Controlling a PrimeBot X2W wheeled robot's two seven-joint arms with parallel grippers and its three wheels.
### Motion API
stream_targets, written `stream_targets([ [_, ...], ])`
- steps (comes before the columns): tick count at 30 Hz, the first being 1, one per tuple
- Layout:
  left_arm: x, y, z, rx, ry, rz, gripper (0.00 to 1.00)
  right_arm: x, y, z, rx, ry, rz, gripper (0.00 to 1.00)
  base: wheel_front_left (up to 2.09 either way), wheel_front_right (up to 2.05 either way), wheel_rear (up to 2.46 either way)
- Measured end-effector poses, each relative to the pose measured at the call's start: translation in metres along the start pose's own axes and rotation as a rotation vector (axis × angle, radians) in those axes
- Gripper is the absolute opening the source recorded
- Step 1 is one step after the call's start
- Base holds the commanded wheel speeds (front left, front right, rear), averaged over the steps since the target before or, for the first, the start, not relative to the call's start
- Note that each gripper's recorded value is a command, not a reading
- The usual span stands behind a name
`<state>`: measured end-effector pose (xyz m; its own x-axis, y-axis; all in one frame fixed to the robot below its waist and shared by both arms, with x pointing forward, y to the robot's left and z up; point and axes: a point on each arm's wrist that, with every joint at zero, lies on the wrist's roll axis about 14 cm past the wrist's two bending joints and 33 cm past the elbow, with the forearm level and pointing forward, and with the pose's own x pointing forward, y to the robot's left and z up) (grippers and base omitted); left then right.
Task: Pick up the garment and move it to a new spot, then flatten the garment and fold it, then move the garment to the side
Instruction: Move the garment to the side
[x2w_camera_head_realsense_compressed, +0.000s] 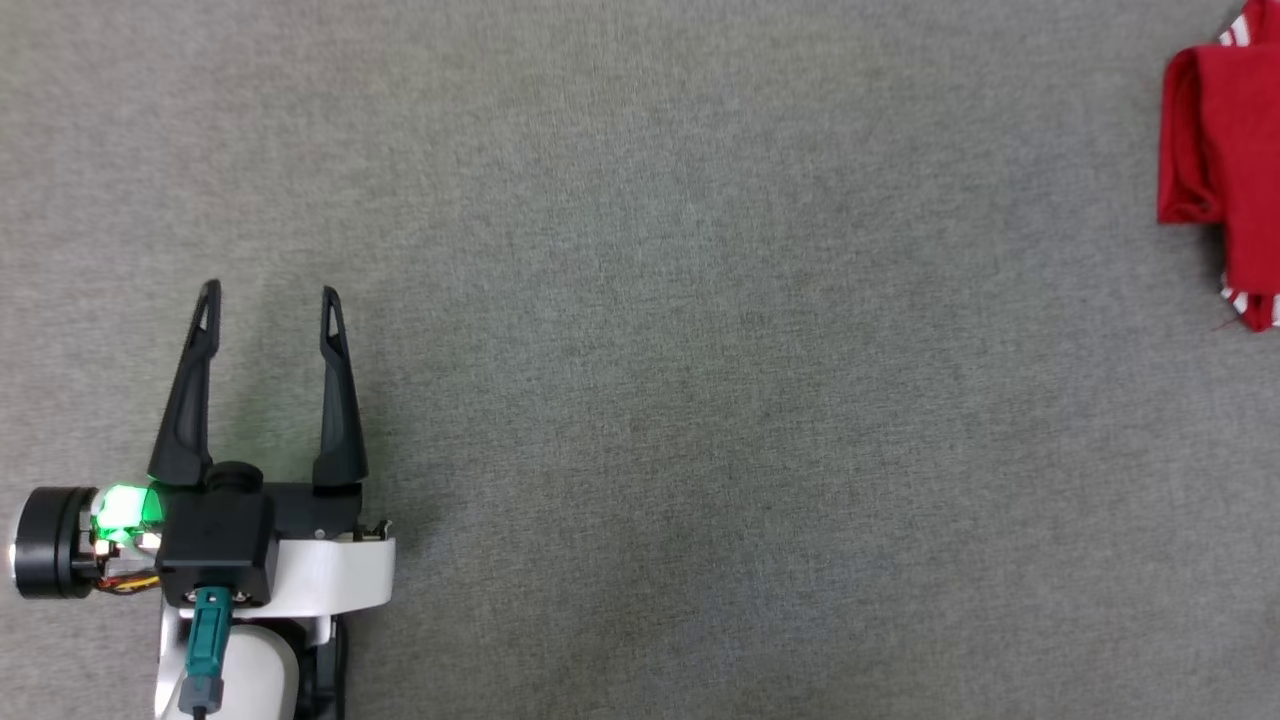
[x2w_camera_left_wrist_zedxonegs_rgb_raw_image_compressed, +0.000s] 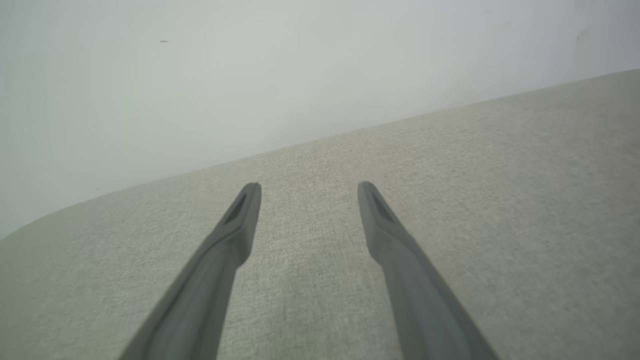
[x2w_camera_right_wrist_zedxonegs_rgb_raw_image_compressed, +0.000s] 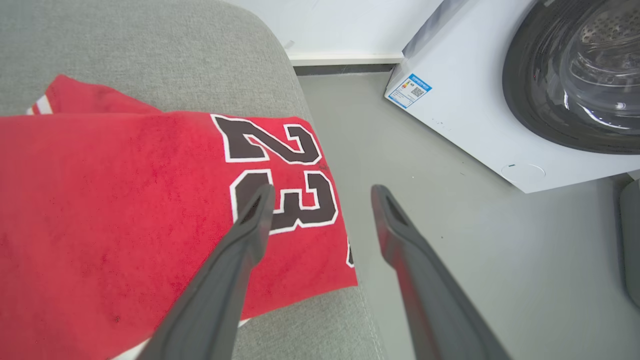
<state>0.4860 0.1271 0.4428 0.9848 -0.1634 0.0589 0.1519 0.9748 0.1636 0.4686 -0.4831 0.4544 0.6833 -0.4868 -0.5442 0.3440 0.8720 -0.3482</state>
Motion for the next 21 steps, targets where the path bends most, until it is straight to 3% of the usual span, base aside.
stream_targets([
  [14, -0.045, 0.014, 0.047, -0.002, -0.034, 0.059, 1.00, -0.086, 0.030, 0.101, -0.002, -0.539, 0.141, 1.00, 0.00, 0.00, 0.00],
  [21, -0.066, 0.024, 0.059, 0.000, -0.037, 0.094, 1.00, -0.147, 0.073, 0.145, 0.027, -0.846, 0.256, 1.00, 0.00, 0.00, 0.00],
])
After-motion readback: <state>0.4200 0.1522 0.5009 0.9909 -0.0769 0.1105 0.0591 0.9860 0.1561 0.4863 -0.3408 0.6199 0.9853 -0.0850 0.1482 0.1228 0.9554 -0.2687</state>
